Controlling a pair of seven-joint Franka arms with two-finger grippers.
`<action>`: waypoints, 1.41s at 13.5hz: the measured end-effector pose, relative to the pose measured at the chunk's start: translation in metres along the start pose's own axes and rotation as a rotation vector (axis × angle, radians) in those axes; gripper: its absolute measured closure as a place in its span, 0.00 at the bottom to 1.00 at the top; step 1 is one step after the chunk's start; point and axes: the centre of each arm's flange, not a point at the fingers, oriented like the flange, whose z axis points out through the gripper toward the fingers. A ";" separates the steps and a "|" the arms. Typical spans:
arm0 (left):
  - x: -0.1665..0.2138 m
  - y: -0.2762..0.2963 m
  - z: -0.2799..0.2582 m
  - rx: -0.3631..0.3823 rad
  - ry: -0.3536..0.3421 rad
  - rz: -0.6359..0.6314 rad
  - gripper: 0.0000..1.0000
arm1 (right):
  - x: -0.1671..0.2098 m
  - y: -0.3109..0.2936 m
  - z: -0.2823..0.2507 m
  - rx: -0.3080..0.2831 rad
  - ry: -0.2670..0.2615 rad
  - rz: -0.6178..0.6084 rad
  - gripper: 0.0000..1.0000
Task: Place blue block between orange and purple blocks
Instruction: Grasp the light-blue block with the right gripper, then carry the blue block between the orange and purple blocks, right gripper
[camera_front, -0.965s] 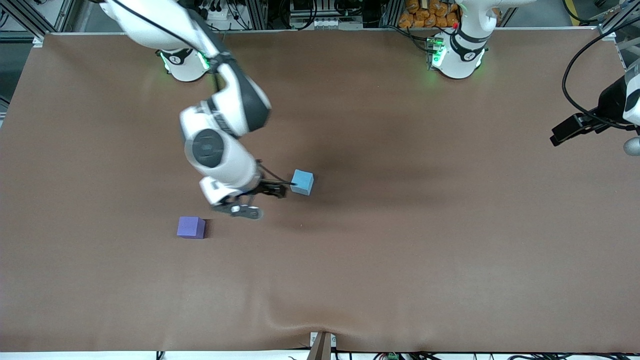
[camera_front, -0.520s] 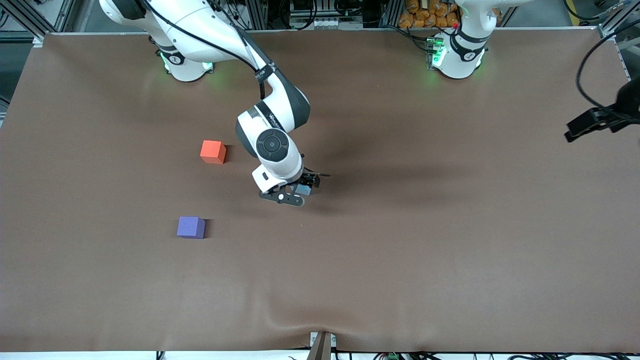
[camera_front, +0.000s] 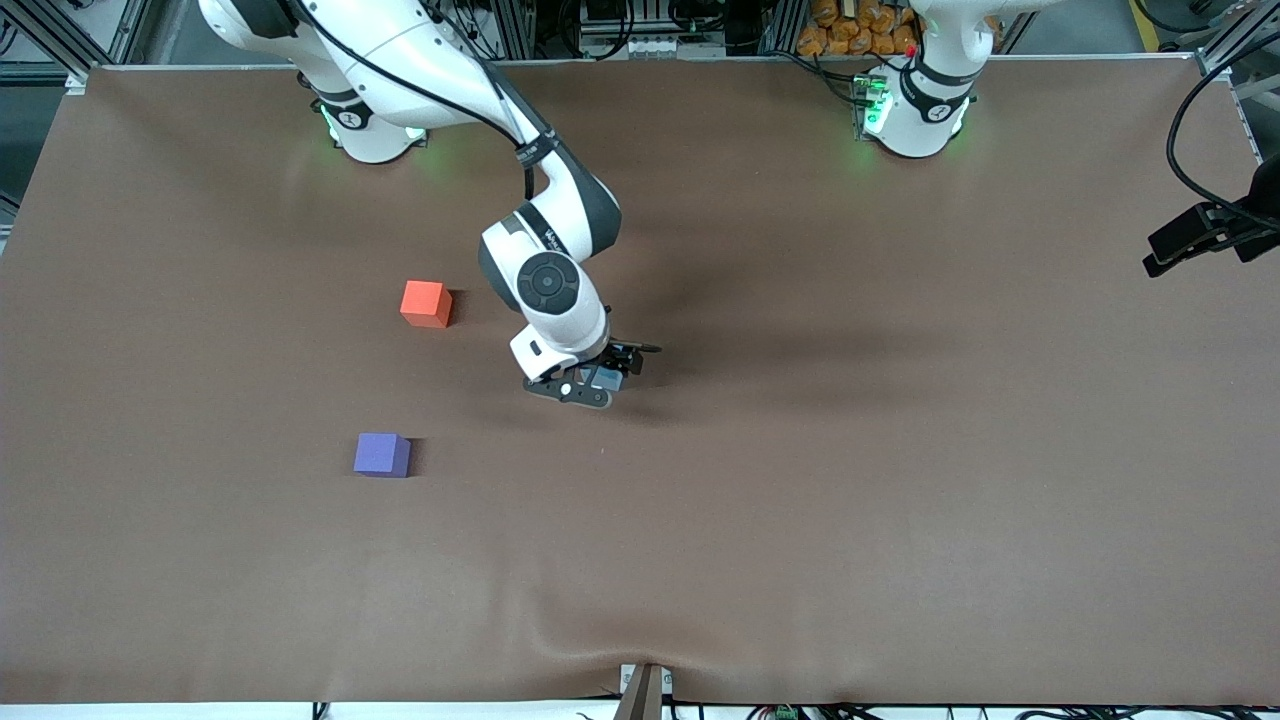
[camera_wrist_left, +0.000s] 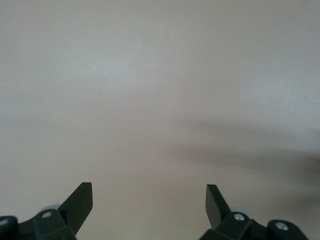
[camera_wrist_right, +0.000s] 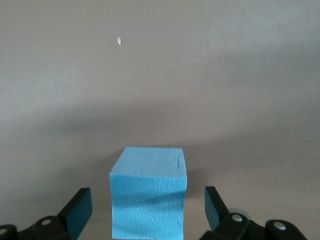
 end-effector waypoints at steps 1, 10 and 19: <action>0.000 0.000 0.000 0.000 -0.003 0.001 0.00 | -0.007 -0.001 0.006 -0.008 -0.005 0.001 0.00; -0.005 0.004 0.001 0.004 -0.030 0.036 0.00 | 0.046 0.035 -0.040 -0.022 -0.011 0.053 0.45; -0.013 0.040 0.001 0.008 -0.044 0.103 0.00 | 0.123 0.276 -0.075 -0.041 -0.178 -0.168 0.51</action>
